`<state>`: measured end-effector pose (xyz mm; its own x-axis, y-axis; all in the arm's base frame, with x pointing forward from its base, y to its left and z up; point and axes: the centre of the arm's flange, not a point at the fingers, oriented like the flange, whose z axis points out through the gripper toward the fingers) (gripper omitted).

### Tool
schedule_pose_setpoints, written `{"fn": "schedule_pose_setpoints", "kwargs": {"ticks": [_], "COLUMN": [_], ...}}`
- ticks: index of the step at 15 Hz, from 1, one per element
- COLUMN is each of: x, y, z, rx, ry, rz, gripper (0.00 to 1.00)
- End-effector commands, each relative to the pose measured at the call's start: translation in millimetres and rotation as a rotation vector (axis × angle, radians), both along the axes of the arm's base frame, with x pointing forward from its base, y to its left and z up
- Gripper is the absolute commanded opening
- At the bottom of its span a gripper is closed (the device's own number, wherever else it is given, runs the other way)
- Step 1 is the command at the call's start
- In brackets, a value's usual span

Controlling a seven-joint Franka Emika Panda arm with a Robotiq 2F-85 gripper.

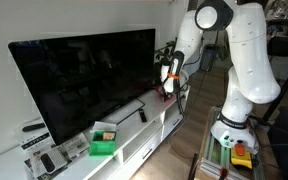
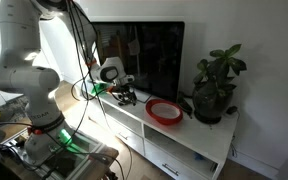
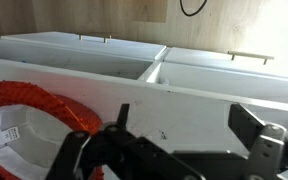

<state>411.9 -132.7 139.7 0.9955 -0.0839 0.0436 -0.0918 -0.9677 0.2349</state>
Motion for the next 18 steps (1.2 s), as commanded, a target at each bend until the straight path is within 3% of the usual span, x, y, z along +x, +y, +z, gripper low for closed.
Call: {"fn": "schedule_pose_setpoints", "kwargs": {"ticks": [1,2,4,11,18], "x": [0,0,12,51,91], "y": [0,0,7,45,49], "z": [0,0,-3,-14,-27], "rx": [0.000,0.000,0.071,0.248,0.271], "ry": [0.000,0.000,-0.050,-0.098,-0.083], "rz": [-0.001,-0.002,-0.135,-0.376,-0.437], "gripper": [1.00,1.00,1.00,1.00,1.00]}}
